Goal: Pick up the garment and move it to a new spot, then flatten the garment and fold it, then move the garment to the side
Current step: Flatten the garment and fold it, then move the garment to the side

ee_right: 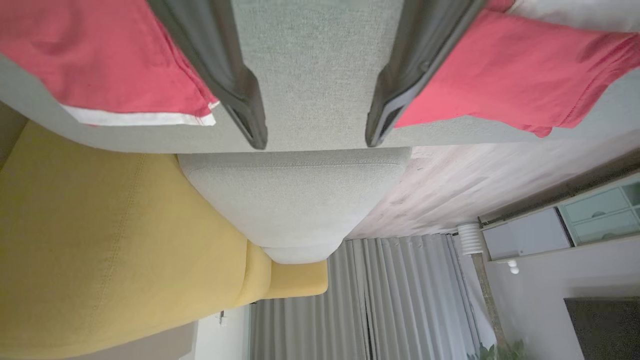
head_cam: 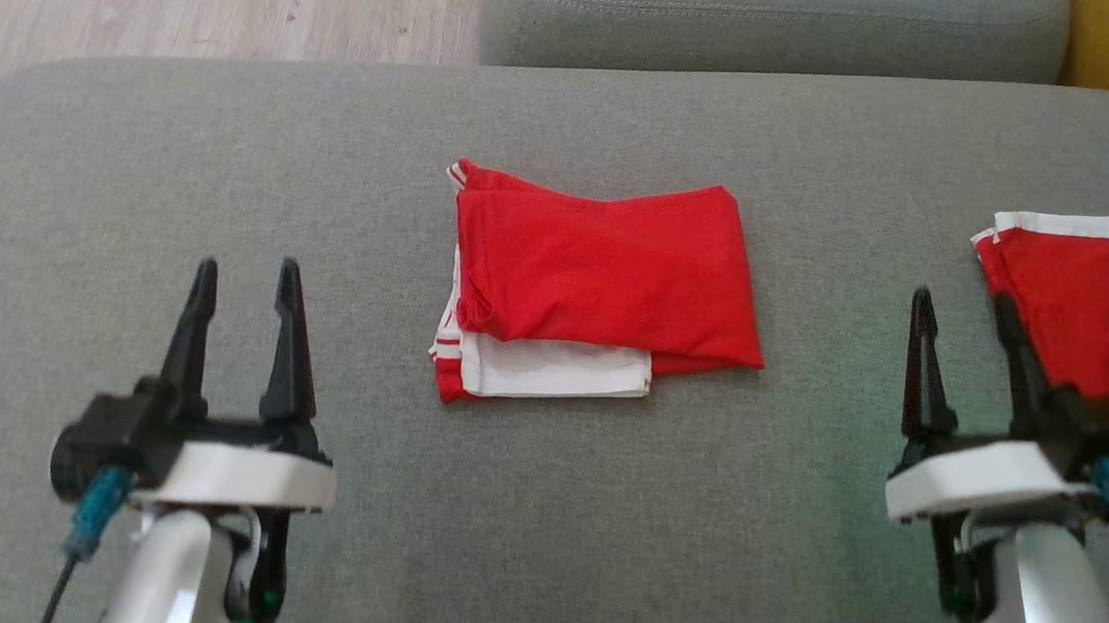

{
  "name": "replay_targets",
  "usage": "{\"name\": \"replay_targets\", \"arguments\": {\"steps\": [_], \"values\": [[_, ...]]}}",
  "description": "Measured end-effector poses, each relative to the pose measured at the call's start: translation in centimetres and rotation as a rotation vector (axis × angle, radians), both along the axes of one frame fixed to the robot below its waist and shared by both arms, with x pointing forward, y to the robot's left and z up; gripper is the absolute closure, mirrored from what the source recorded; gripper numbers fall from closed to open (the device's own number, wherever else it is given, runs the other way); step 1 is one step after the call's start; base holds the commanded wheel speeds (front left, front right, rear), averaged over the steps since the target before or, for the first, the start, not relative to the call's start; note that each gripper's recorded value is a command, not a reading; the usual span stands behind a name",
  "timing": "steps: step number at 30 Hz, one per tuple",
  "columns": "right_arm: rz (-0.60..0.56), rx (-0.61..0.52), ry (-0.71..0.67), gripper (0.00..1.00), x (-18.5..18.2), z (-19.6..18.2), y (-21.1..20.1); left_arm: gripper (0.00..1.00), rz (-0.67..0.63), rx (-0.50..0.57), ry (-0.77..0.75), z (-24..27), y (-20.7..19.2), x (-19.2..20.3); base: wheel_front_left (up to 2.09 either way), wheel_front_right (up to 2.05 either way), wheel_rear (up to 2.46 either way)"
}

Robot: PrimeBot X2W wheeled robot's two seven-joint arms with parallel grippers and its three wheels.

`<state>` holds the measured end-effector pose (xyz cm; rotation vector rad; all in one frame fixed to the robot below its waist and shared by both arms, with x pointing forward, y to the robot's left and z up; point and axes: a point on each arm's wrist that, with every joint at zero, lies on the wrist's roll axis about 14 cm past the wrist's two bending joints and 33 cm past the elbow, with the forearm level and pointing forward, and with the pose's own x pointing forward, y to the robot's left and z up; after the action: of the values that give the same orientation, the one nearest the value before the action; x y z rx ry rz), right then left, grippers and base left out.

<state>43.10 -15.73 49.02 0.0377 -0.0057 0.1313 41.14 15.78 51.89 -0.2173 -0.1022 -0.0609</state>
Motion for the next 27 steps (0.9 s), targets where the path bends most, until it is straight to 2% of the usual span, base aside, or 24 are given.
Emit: {"name": "replay_targets", "arguments": {"steps": [5, 17, 27], "values": [[-0.015, 0.049, 0.026, 0.0, -1.1, -0.9, -0.2, 0.0, 0.0, 0.002, 0.038, -1.3, -0.3, -1.0, 0.0, 0.0, 0.0], [0.005, 0.031, 0.047, 0.0, -0.5, -1.8, 0.4, 0.0, 0.0, 0.006, 0.056, -2.0, -0.4, -0.7, 0.0, 0.0, 0.0], [0.115, -0.016, 0.216, 0.0, 3.8, -5.3, 4.5, 0.0, -0.009, 0.021, 0.047, -1.7, -0.4, 1.3, 0.0, 0.0, 0.0]]}}
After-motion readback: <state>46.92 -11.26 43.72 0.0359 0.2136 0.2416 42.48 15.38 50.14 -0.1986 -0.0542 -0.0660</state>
